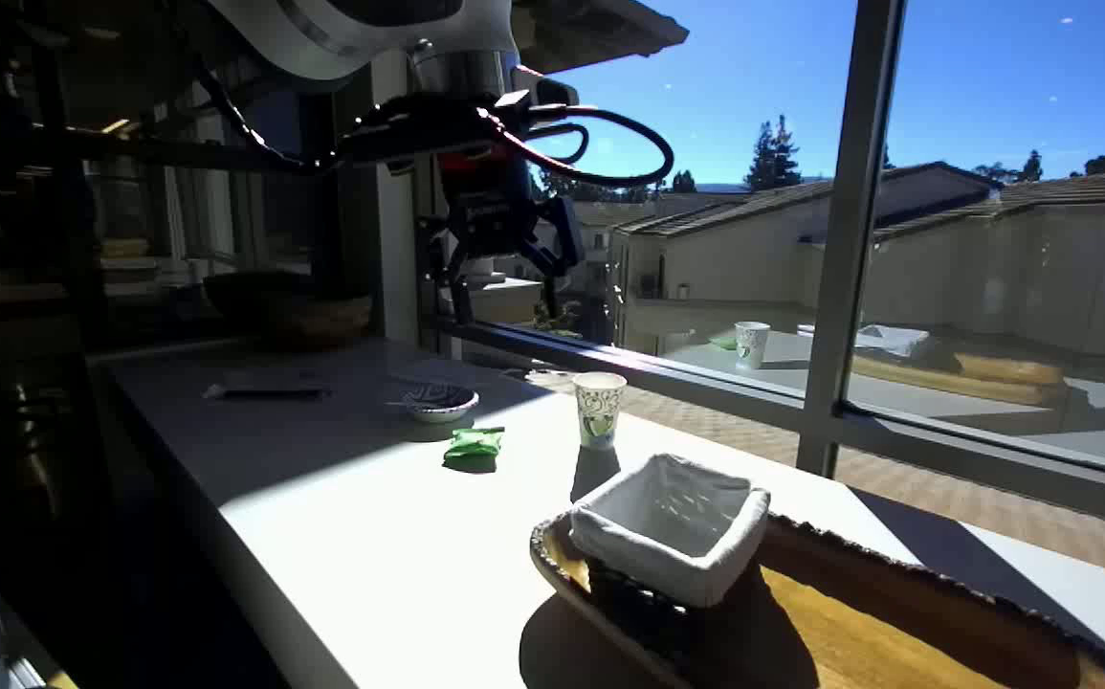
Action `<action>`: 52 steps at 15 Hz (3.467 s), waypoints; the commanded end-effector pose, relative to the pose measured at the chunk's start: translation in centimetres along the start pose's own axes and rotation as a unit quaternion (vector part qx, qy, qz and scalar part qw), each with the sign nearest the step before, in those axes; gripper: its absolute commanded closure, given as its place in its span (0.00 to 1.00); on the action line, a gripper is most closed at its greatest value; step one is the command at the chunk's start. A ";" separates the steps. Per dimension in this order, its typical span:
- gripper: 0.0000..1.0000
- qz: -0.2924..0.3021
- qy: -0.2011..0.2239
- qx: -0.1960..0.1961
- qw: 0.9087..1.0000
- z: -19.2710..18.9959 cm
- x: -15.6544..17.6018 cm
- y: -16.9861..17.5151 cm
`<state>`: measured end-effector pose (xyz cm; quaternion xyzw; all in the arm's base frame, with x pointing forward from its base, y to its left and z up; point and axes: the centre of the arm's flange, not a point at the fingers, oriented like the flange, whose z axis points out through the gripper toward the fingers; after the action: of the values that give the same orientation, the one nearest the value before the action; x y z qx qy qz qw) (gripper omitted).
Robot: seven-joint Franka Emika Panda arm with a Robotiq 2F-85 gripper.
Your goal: Put the orange item in the box
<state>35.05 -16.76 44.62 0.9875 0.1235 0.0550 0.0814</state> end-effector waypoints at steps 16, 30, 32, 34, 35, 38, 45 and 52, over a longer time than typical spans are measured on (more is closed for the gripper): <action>0.00 -0.049 0.060 -0.035 0.996 -3.4 8.1 -5.2; 0.00 -0.205 0.058 0.080 0.974 -1.6 25.1 -25.5; 0.00 -0.249 0.053 0.095 0.962 -0.4 27.5 -27.7; 0.00 -0.230 0.063 0.082 0.968 -0.6 24.7 -27.0; 0.00 -0.231 0.061 0.083 0.968 -0.4 24.8 -27.2; 0.00 -0.225 0.067 0.080 0.969 -1.0 24.7 -26.4; 0.00 -0.234 0.075 0.105 0.964 -0.7 26.4 -26.5; 0.00 -0.262 0.087 0.174 0.945 1.8 32.0 -34.3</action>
<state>55.45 19.89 41.59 0.9161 0.3843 0.0949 -0.0638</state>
